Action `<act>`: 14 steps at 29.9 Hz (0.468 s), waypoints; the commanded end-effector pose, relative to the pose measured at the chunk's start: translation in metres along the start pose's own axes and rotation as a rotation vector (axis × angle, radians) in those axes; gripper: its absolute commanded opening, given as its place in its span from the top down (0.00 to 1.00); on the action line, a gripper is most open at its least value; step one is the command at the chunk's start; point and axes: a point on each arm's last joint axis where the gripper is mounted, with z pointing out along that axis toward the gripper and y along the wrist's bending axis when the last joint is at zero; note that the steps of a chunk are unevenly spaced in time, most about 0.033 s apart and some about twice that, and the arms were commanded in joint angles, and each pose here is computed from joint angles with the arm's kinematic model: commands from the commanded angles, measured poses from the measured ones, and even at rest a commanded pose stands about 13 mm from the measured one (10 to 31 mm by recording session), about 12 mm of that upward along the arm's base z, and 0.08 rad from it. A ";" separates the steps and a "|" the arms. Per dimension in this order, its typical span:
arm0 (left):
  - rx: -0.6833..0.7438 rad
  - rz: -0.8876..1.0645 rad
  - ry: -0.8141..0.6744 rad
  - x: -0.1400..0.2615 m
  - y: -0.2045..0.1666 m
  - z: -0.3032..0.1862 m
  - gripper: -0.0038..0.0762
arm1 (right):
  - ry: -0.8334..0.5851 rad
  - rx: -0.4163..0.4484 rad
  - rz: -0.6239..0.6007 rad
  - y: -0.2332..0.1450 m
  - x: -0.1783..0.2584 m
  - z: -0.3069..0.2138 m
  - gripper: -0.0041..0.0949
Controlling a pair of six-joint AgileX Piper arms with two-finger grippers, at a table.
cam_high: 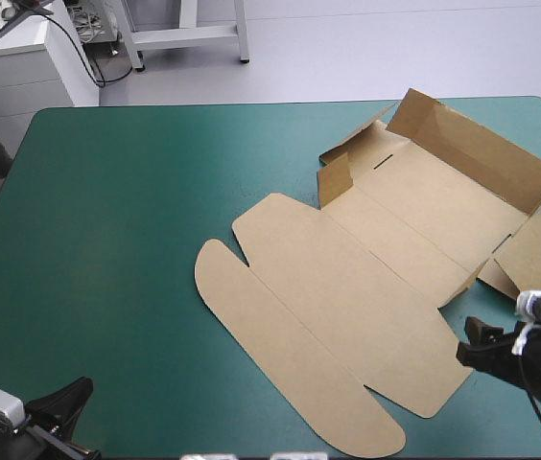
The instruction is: Fold the box
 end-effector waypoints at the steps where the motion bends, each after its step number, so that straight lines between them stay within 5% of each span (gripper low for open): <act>1: 0.019 0.000 -0.095 -0.011 -0.002 -0.006 0.96 | -0.002 0.018 0.053 0.000 -0.033 0.015 0.33; 14: 0.019 0.000 -0.095 -0.011 -0.002 -0.006 0.96 | 0.235 0.082 0.290 -0.008 -0.083 0.107 0.41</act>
